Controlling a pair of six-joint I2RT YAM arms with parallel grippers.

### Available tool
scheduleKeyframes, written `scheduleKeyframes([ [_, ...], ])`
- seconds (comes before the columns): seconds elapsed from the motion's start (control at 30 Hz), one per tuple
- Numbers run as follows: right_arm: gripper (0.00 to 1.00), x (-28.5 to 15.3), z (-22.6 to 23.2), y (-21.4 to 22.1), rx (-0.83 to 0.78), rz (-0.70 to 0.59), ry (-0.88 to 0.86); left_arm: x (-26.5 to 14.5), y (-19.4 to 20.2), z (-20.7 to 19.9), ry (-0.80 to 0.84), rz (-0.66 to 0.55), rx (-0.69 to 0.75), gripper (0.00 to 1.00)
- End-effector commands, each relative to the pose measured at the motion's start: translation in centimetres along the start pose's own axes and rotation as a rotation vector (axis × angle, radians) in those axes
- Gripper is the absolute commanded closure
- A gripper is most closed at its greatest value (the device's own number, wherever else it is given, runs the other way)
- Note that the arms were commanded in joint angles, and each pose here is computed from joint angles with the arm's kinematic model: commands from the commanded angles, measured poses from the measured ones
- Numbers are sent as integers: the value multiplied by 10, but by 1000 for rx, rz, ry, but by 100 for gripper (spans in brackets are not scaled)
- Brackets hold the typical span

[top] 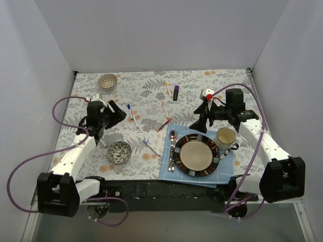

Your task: Open the pen caps

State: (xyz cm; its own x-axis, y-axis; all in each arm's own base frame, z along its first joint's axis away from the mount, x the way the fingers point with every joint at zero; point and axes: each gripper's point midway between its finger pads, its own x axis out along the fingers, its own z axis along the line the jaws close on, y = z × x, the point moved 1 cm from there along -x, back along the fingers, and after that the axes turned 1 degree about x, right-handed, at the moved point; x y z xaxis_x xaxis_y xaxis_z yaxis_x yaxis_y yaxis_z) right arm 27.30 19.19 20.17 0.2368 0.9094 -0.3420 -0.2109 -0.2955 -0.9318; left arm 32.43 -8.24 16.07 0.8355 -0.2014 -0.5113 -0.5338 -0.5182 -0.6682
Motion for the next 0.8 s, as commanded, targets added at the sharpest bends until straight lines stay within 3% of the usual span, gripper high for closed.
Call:
scheduleKeyframes([
  [0.0,3,3,14,-9,-52,-42,-64,11,-23,10,-145,-22,16,35],
  [0.17,4,5,16,-6,-51,-36,-72,14,-52,34,-328,-120,58,37],
  [0.3,4,6,19,-6,-55,-30,-83,19,-69,59,-438,-165,7,39],
  [0.53,4,7,27,-5,-53,-34,-121,21,-94,77,-439,-185,-111,40],
  [0.77,4,8,29,-4,-65,-25,-123,25,-94,74,-389,-153,-119,42],
])
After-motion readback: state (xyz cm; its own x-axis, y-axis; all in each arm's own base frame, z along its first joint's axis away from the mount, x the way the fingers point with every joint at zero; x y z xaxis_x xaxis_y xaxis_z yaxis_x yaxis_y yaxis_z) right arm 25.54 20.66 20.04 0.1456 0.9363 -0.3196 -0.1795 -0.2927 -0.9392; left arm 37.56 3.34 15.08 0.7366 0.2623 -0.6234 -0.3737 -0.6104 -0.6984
